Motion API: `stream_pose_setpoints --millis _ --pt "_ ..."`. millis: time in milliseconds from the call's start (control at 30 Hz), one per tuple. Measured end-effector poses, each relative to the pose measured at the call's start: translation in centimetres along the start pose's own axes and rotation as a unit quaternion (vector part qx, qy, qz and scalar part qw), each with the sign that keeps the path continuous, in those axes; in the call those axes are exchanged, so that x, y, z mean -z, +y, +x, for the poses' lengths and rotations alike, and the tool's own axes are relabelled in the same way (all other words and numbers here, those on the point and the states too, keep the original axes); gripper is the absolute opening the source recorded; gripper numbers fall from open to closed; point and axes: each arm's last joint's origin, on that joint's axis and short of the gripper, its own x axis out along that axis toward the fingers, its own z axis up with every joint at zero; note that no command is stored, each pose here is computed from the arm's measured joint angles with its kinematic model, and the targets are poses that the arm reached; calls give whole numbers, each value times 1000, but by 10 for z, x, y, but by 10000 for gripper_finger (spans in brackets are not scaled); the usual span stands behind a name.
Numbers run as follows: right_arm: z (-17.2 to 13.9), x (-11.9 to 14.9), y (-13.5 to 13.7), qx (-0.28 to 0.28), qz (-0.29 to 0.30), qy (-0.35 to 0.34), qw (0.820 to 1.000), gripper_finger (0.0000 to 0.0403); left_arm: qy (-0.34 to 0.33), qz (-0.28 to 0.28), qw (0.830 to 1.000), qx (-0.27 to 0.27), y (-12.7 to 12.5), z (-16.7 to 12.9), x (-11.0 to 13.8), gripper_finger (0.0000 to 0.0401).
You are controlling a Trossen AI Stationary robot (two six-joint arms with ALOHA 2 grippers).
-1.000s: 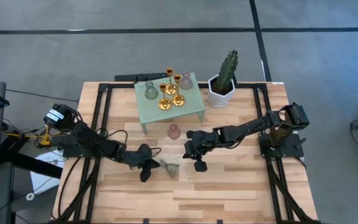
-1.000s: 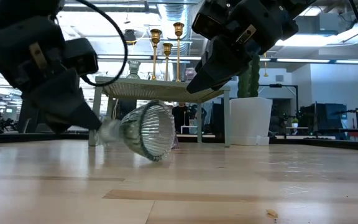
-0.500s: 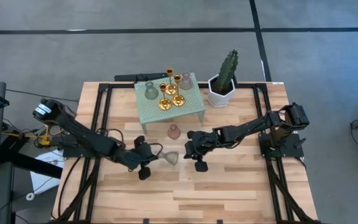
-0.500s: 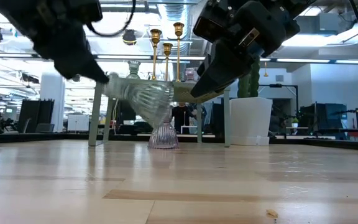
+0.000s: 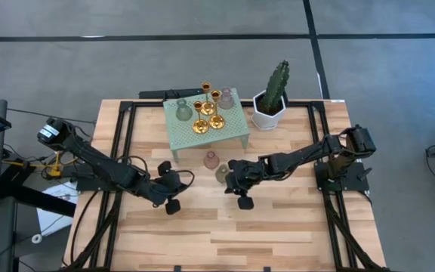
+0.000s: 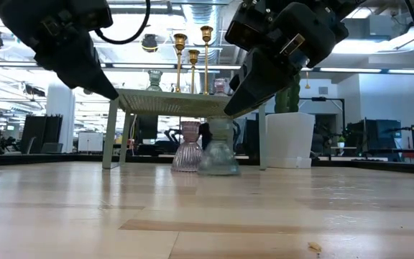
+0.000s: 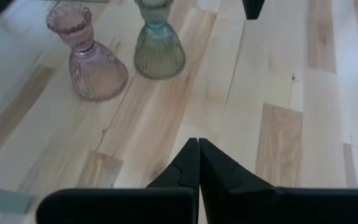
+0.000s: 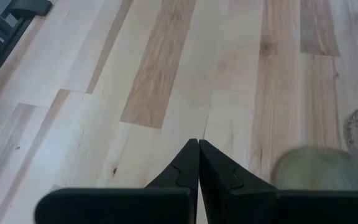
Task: Pick & Place candle stick holders
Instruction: Put the green glass candle holder on the shelf
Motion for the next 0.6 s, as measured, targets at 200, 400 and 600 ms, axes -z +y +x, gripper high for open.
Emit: stream_pose_setpoints --millis 200,400,600 --pt "0 10 2 44 18 50 998 0 2 -4 1000 3 0 0 0 1" --pt "-2 20 10 196 17 86 977 0 0 15 1000 3 0 0 0 1" --pt "1 25 17 258 13 40 965 0 -1 25 1000 2 -1 0 0 0"
